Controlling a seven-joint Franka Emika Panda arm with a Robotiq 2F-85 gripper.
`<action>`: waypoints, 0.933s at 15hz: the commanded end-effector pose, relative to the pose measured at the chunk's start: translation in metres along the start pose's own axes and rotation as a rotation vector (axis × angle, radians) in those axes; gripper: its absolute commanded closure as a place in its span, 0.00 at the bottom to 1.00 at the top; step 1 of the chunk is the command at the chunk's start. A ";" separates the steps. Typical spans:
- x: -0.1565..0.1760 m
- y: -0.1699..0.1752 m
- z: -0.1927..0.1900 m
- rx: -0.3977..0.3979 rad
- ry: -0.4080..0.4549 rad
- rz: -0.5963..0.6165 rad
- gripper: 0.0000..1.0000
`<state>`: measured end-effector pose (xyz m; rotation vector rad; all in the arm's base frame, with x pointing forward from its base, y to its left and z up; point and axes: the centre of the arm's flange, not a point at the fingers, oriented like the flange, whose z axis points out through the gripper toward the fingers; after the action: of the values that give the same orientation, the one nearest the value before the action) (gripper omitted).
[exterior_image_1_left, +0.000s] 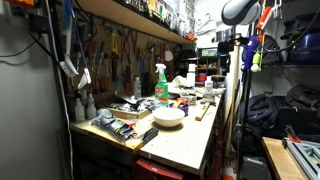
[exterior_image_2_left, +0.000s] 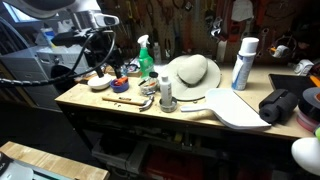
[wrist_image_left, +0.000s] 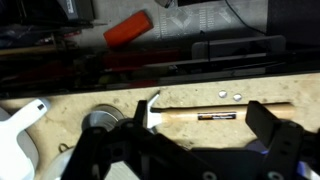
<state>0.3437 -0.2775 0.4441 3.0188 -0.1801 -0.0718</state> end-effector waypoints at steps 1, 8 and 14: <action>0.030 0.077 0.055 0.040 -0.082 0.179 0.00; 0.022 0.078 0.065 0.043 -0.106 0.203 0.00; 0.055 0.140 0.058 0.105 0.111 0.460 0.00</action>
<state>0.3624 -0.3900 0.4011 3.0047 -0.7088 0.0050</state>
